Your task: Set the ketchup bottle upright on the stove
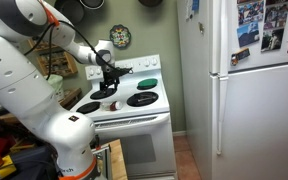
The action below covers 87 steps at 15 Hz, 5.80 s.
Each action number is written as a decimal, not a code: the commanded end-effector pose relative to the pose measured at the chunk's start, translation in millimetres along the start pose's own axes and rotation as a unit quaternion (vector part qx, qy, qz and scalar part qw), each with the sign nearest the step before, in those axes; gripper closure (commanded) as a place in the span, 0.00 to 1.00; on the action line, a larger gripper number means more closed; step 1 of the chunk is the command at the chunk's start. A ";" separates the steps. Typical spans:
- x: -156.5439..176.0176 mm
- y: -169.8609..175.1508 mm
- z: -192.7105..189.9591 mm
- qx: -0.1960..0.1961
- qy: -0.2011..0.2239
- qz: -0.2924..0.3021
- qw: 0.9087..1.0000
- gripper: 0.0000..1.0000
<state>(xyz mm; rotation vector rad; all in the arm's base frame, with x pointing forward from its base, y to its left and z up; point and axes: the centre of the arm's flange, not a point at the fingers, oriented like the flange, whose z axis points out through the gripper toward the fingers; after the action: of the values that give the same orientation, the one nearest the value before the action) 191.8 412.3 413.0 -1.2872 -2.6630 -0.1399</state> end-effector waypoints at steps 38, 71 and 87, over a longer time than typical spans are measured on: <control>24.2 -22.7 97.5 0.027 -0.005 -0.178 0.984 0.00; -60.6 -24.5 62.8 -0.114 0.319 0.002 0.941 0.55; -68.7 -21.8 76.5 -0.144 0.449 0.052 0.880 0.55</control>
<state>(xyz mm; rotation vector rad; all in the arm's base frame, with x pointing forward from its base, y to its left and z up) 212.9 362.3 331.5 -1.1077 -1.9318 -0.8374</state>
